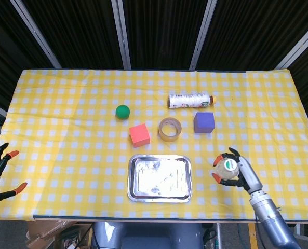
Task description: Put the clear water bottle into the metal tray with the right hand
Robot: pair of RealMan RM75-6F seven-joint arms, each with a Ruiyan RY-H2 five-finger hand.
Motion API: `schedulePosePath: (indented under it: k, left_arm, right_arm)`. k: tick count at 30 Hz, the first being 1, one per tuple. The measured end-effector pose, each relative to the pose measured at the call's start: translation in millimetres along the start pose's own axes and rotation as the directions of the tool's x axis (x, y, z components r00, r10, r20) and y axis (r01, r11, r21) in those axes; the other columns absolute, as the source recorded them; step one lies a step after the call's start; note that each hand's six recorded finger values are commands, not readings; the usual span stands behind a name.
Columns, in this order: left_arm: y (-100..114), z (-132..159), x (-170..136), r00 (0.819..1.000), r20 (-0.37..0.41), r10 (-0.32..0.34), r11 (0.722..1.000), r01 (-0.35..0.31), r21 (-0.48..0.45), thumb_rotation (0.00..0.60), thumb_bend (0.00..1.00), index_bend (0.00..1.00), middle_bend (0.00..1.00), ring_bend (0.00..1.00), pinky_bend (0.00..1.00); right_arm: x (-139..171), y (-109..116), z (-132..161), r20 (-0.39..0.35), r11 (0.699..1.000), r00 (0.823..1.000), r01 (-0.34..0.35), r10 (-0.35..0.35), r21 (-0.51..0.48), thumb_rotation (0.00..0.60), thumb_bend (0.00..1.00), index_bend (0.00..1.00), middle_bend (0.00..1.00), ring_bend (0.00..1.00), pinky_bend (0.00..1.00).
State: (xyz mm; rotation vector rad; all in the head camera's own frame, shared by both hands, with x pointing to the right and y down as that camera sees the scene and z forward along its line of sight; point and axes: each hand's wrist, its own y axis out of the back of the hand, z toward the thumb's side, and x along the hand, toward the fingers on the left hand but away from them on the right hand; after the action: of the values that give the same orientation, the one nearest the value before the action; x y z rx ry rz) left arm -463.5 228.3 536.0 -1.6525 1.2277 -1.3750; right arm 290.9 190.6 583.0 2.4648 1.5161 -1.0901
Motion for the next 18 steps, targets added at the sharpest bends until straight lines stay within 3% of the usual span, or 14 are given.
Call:
schedulePosePath:
  k: [5,13,18]
  left_arm:
    - [3.9,-2.6,-0.5,1.000,-0.001,0.004,1.000,-0.004,-0.012,0.600,0.15,0.19,0.02,0.00,0.00]
    - [6.2,-4.8,-0.8,1.000,0.000,0.004,1.000,-0.004,-0.020,0.600,0.15,0.19,0.02,0.00,0.00]
    - [8.6,-8.1,0.0,1.000,-0.005,0.006,1.000,-0.006,-0.027,0.600,0.15,0.19,0.02,0.00,0.00]
  right_arm:
    - [-8.4,-50.7,17.2,-0.049,0.996,0.995,-0.092,0.093,0.005,0.600,0.59,0.80,0.62,0.30,0.00]
    - [-25.8,-147.4,51.9,-0.103,0.976,0.972,-0.217,0.212,-0.033,0.600,0.59,0.80,0.62,0.30,0.00]
    - [-34.9,-180.7,62.4,-0.086,0.969,0.968,-0.240,0.234,-0.067,0.600,0.59,0.80,0.62,0.30,0.00]
